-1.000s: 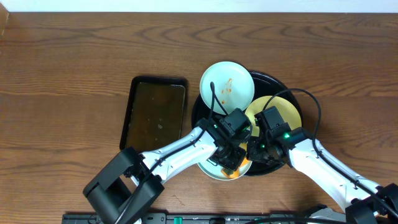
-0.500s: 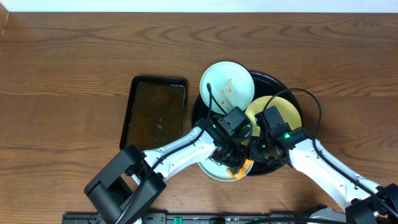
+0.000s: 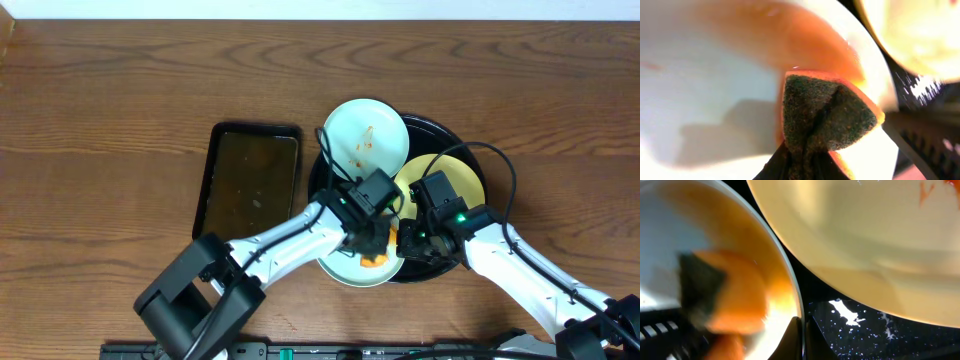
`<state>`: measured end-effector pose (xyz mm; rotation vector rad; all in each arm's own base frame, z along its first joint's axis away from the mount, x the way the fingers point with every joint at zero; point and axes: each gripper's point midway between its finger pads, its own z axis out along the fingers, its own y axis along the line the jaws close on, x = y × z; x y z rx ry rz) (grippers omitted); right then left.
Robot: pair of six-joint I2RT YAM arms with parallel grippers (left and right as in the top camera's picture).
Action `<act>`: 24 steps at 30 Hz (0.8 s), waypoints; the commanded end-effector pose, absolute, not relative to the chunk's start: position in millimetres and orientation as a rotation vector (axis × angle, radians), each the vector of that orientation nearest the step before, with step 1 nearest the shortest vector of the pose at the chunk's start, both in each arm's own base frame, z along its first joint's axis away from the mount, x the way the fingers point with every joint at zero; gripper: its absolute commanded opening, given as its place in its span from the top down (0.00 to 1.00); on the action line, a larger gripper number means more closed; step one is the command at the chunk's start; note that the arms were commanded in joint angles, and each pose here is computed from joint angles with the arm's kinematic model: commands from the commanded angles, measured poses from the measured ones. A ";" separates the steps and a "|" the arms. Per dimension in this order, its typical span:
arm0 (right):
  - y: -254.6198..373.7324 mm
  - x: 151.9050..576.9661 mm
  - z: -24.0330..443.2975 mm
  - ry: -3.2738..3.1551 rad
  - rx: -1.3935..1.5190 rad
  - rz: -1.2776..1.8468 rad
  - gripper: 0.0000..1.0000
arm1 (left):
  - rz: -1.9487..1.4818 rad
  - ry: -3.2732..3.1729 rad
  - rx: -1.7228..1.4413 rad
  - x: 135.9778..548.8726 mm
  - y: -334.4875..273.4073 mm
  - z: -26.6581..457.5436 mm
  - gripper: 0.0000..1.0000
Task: Clean dirty plates on tray and stack at the side
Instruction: 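Scrub the green plate again with the sponge while right gripper holds it, then wipe the plate rim, then return sponge to the water tray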
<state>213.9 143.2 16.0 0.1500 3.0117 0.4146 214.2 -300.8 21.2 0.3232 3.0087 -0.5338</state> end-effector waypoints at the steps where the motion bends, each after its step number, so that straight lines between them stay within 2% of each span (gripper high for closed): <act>1: 146.7 215.0 18.3 3.009 0.142 0.411 0.99 | -0.354 2.965 0.157 248.3 -267.5 14.2 0.85; 16: 146.4 214.4 18.2 3.011 0.143 0.409 0.99 | -0.078 2.970 0.106 285.8 -183.2 11.3 0.87; 24: 146.3 214.5 18.1 3.011 0.143 0.408 0.99 | -0.152 2.857 0.111 305.0 -178.9 60.8 0.87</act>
